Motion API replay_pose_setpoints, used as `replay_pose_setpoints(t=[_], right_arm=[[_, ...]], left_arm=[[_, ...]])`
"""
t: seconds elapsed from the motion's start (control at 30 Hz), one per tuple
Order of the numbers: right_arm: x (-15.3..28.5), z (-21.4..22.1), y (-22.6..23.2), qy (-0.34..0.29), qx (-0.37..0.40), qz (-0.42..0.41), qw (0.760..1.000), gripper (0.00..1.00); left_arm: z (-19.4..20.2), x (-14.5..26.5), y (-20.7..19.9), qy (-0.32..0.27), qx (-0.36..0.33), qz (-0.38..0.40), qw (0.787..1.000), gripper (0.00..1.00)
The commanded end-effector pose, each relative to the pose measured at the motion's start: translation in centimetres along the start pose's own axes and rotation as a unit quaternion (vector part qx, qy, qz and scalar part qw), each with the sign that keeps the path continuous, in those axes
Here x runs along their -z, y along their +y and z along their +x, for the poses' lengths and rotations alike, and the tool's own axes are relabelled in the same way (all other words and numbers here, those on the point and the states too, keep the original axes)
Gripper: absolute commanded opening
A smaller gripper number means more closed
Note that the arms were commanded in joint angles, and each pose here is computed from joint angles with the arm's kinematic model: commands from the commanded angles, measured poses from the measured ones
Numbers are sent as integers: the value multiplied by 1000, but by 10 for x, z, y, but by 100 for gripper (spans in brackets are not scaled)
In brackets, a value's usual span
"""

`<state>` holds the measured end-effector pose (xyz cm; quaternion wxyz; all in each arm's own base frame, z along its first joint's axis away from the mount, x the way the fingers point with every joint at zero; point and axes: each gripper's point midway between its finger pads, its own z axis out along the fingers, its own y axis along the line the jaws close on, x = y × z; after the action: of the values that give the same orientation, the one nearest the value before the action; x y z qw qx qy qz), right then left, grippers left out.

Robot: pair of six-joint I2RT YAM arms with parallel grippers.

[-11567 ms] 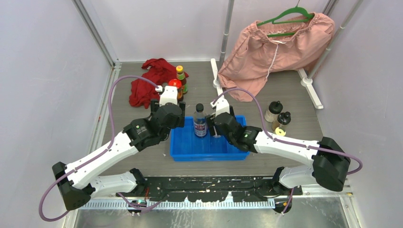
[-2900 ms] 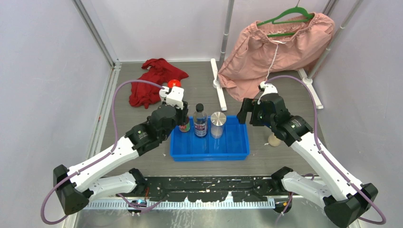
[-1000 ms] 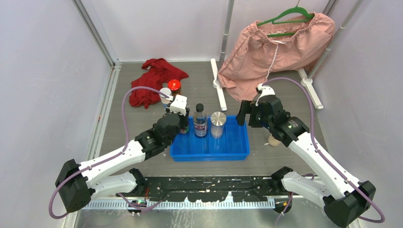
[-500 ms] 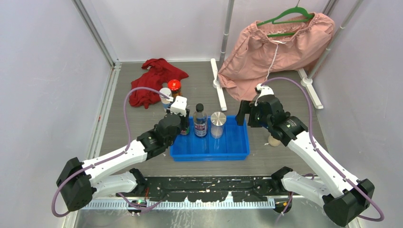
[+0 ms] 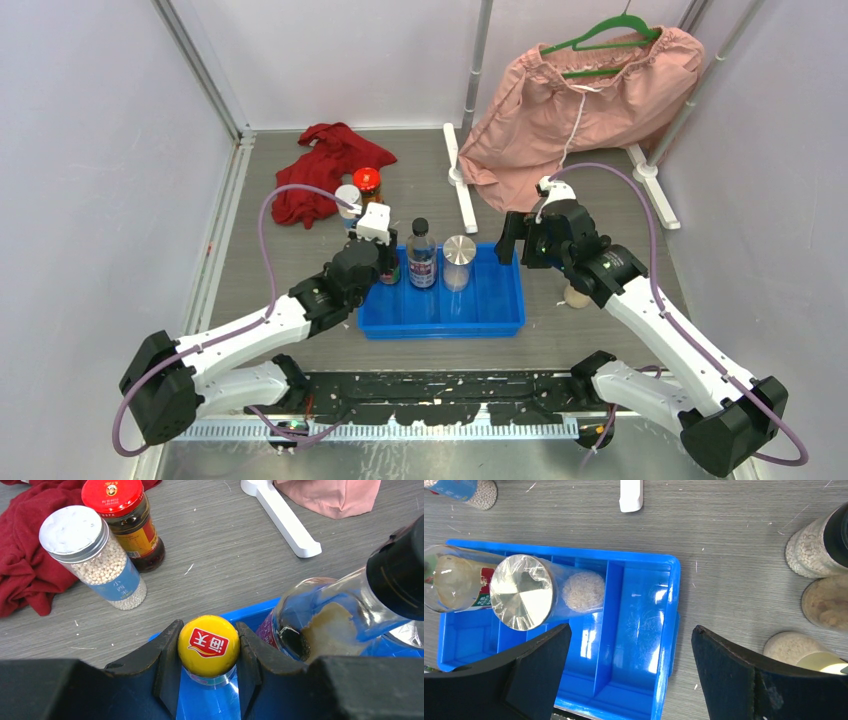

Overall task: Organize the condiment bottles
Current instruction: Place the bottle in the storage box.

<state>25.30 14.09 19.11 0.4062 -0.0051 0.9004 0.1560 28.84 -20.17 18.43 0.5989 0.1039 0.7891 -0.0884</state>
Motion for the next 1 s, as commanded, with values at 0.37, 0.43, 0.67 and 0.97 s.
replay_pose_setpoints(t=[0.37, 0.43, 0.67, 0.97], right_arm=[[-2, -8, 5, -16, -2, -12, 1000, 96], [-3, -7, 5, -15, -1, -11, 1000, 96], [-3, -7, 5, -16, -2, -12, 1000, 96], [-2, -6, 6, -15, -2, -16, 1000, 96]], left_arm=[[-43, 0, -1, -72, 55, -4, 996, 49], [-44, 1, -1, -71, 54, -4, 996, 51], [-45, 3, 0, -72, 53, -3, 996, 53], [-50, 8, -1, -75, 57, 5, 996, 56]])
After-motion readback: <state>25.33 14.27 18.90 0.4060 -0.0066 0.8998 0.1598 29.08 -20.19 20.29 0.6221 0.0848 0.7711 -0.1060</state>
